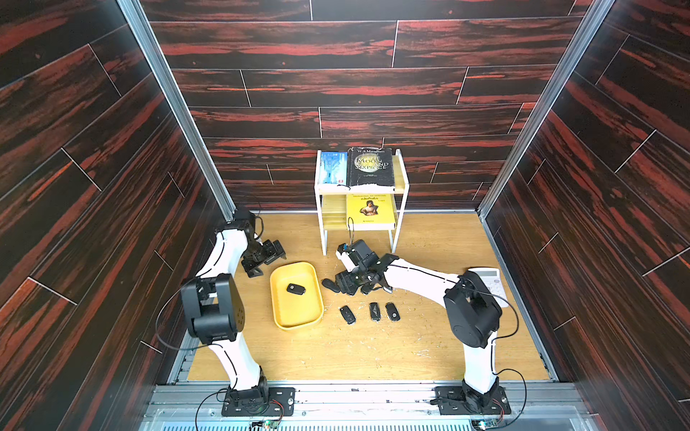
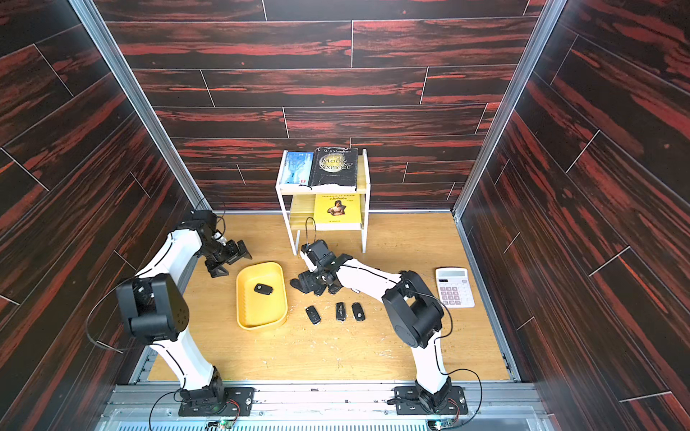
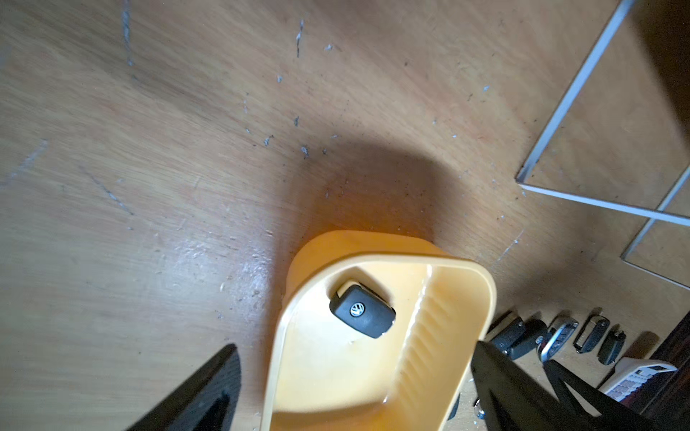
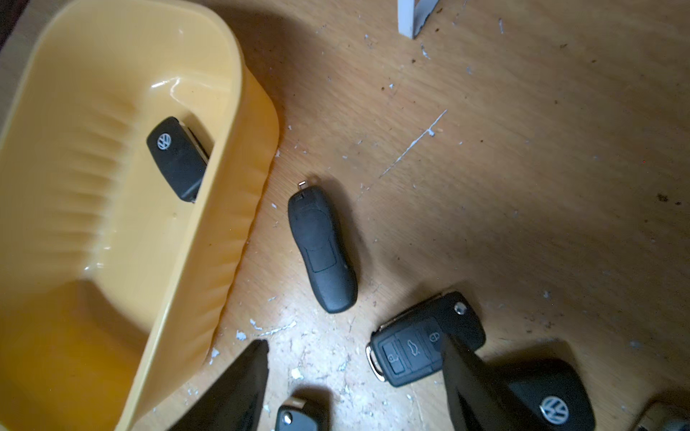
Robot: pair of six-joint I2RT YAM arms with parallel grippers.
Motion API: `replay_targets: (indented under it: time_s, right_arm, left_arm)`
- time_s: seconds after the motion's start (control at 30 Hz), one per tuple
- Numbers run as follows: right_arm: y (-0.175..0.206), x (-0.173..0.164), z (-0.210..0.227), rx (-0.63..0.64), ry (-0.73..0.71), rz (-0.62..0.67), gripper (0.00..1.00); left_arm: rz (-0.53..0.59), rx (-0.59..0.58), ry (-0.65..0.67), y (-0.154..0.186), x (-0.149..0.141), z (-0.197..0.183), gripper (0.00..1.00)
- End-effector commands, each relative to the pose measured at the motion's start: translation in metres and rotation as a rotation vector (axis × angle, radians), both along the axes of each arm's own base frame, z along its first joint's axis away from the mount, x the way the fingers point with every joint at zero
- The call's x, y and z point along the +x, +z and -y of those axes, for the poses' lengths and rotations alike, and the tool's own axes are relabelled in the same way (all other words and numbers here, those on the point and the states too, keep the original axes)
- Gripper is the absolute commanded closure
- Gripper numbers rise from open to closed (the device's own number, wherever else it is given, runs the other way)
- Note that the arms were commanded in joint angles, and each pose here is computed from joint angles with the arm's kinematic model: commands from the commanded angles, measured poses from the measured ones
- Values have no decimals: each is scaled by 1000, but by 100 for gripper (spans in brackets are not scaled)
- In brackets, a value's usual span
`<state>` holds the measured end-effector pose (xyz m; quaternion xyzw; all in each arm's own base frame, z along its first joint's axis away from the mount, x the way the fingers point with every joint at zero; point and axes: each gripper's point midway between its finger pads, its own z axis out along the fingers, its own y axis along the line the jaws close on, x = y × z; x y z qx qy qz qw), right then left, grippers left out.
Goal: Place the car key into the storage box
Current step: Pick up the car key from the center of the board.
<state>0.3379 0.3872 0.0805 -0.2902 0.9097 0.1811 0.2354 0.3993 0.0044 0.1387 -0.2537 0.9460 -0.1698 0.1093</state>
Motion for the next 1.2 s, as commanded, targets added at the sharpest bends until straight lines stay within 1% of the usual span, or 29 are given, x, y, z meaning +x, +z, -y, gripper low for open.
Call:
replay_targets:
  time_s: [0.0, 0.07, 0.13, 0.2, 0.3, 0.47, 0.67, 0.83, 1.0, 1.17]
  right_arm:
    - [-10, -1, -4, -48, 7, -4, 23]
    - [-15, -1, -6, -60, 9, -9, 24]
    - [-20, 0, -10, -67, 16, -20, 24]
    - [-25, -1, -13, -76, 25, -30, 24]
    - [-31, -6, -21, -89, 46, -40, 24]
    - [-43, -10, -31, -140, 70, -22, 25]
    - [-56, 0, -38, -236, 82, -2, 26]
    - [-66, 6, -41, -270, 75, -13, 29]
    - [-75, 11, -41, -306, 57, -23, 38]
    - [-73, 11, -40, -305, 51, -23, 57]
  left_arm:
    - [133, -18, -3, 43, -9, 8, 0]
    - [214, -46, -2, 61, -14, 14, 0]
    - [337, -69, 20, 81, -15, 18, 0]
    - [437, -93, 48, 98, -21, 22, 0]
    - [523, -96, 55, 119, -35, 24, 0]
    - [537, -126, 40, 129, -50, 32, 0]
    - [553, -160, 43, 136, -61, 37, 0]
    - [550, -154, 32, 141, -74, 39, 0]
    - [549, -161, 17, 143, -84, 43, 0]
    - [534, -150, 1, 138, -90, 43, 0]
